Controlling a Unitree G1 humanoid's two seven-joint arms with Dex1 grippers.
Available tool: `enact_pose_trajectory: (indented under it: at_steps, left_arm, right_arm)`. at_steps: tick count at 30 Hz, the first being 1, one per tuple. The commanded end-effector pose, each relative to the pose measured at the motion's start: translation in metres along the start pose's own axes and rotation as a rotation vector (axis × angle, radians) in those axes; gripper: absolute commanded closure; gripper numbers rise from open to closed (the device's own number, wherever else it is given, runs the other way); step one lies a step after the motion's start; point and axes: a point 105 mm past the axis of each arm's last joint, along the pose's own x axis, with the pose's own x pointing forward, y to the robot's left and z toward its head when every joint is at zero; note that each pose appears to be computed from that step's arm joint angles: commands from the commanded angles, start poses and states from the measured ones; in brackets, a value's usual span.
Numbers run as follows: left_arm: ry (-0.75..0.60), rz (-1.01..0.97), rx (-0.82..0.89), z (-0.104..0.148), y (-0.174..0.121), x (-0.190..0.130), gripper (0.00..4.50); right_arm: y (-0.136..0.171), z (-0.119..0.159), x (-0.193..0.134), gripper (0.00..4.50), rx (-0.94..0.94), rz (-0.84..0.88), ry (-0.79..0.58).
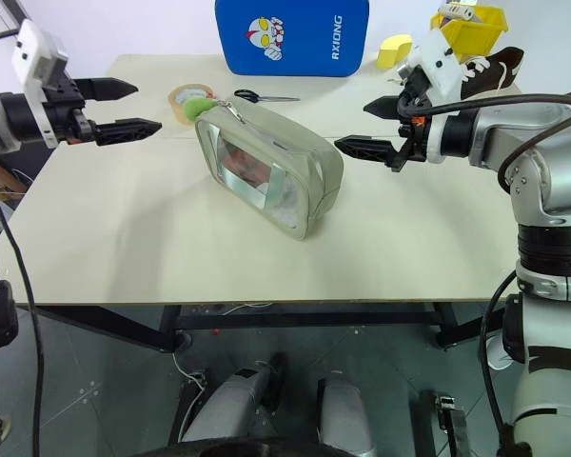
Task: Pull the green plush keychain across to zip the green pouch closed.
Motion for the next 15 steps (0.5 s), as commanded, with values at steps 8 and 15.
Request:
enact_pose_trajectory:
  at_steps: [8,15]
  left_arm:
    - [-0.053,-0.041,0.044,0.021,-0.014,-0.006,0.03]
    - [-0.077,-0.099,0.025,0.029,-0.030,-0.013,0.03]
  right_arm:
    - [0.001,0.016,0.001,0.00,-0.072,0.002,-0.023]
    - [0.046,0.043,0.028,0.00,-0.068,0.181,-0.083]
